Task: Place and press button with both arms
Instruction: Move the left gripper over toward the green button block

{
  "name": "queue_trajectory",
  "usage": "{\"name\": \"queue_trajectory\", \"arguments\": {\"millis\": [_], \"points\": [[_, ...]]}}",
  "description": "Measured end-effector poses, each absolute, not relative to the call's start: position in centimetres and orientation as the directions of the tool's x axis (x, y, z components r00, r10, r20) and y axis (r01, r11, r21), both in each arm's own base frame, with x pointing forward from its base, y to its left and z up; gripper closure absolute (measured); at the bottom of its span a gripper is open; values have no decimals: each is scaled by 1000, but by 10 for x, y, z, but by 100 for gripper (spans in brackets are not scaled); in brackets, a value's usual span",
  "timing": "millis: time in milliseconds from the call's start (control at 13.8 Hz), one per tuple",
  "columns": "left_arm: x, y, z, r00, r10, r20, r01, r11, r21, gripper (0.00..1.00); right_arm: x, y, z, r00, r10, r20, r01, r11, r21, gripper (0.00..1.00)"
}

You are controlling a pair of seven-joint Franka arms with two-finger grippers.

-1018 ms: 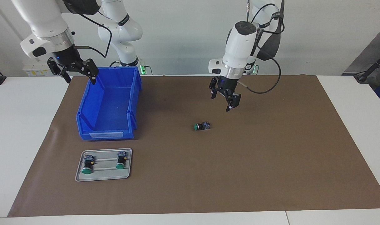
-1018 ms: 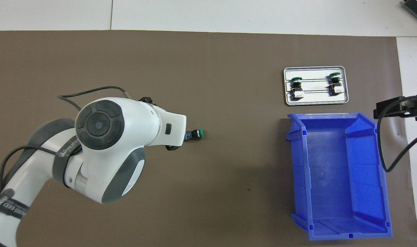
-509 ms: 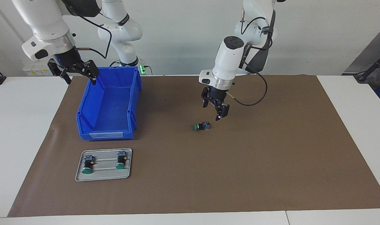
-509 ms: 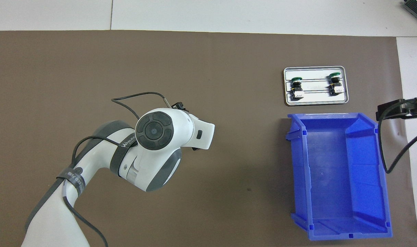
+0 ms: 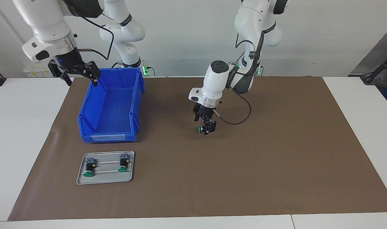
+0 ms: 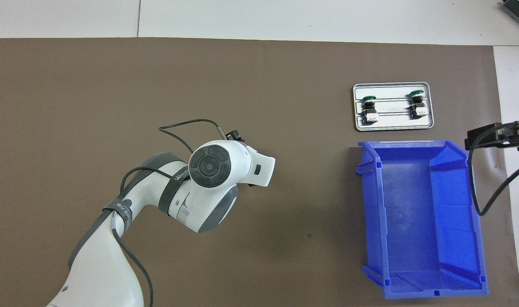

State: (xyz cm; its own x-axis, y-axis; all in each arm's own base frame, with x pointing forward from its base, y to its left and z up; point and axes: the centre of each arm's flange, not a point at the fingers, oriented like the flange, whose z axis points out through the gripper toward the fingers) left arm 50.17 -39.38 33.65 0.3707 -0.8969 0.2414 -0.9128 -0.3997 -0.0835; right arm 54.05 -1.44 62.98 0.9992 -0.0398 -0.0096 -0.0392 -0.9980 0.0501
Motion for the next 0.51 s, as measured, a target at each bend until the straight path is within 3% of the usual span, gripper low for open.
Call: {"name": "queue_trajectory", "arguments": {"millis": [509], "points": [[493, -391, 312, 320, -931, 178, -941, -335, -58, 4, 539, -14, 632, 999, -39, -5, -39, -998, 49, 0]]}}
